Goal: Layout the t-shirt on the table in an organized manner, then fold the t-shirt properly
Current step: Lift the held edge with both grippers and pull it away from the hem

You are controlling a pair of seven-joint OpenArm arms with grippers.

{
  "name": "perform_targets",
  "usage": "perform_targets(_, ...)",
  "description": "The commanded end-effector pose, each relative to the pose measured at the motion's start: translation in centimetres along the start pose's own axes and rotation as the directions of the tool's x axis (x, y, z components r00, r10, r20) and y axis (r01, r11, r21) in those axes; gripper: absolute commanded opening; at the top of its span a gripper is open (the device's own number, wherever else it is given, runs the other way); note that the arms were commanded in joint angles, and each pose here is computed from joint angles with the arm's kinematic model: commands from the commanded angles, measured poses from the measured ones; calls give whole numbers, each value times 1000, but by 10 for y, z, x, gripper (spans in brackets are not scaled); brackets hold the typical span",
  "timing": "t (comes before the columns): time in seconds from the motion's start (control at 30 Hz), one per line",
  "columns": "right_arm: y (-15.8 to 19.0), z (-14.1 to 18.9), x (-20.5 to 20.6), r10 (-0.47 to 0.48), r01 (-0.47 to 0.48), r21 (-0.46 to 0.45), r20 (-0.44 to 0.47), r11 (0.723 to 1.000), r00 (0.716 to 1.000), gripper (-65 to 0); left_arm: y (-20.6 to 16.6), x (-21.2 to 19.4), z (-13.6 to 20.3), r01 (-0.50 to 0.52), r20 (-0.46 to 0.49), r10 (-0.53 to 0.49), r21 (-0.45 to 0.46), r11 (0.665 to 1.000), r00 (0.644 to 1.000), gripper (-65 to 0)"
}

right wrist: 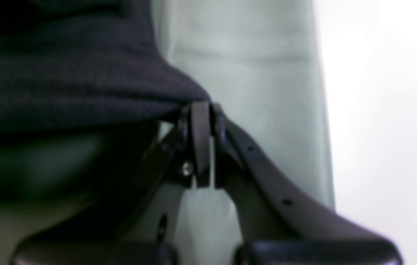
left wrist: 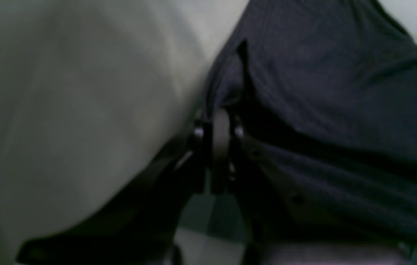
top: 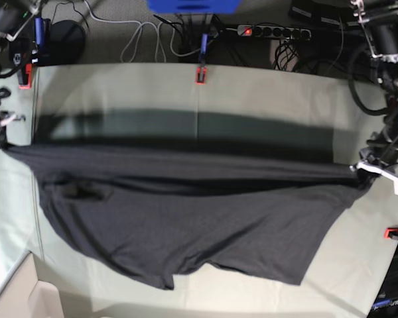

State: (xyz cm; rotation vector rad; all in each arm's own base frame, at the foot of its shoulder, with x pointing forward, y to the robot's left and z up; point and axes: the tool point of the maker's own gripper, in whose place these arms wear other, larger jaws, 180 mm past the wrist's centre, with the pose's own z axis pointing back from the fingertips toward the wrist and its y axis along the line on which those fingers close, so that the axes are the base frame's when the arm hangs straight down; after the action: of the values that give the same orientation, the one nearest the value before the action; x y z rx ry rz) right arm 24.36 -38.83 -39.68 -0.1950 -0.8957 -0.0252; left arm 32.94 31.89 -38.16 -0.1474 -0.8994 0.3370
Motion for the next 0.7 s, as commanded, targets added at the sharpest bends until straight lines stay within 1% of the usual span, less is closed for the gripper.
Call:
perform_targets(0.0,-18,9,28,33,-29,-50,82,998,996,-650,7,26,9,19,58,-20,23,1000,998,-649)
perform_targets(0.07,-14,17,36,59,-53,-59,104,997,993,-650,7,29,15,28,31,-29,25,999,999,-649)
perform_targets(0.17,-13,24,49,90,-81,-72,131,994,987,-650,5,33,21,35,14,-35,25,999,999,-649)
perform_targets(0.3,-12,30,36,99,-93,-74,78,993,992,-650,8,23,20,36,-43,-34,33,999,998,-649)
perform_targets(0.37,-12,31,35,93,-87,-79,79,993,992,-650,8,17,21,39,-72,-36,33,999,997,-649)
perform_targets(0.47,-25,42,33,57,-44,-131,95,990,994,-650,10,19,23,43,-75,-40,38,998,996,-649)
perform_targets(0.6,-29,51,32,71,-57,-149,91,987,993,-650,13,15,23,42,-90,-38,43,998,995,-649)
perform_targets(0.67,-28,53,31,75,-62,-148,88,987,993,-650,10,19,24,49,-77,-46,38,998,996,-649)
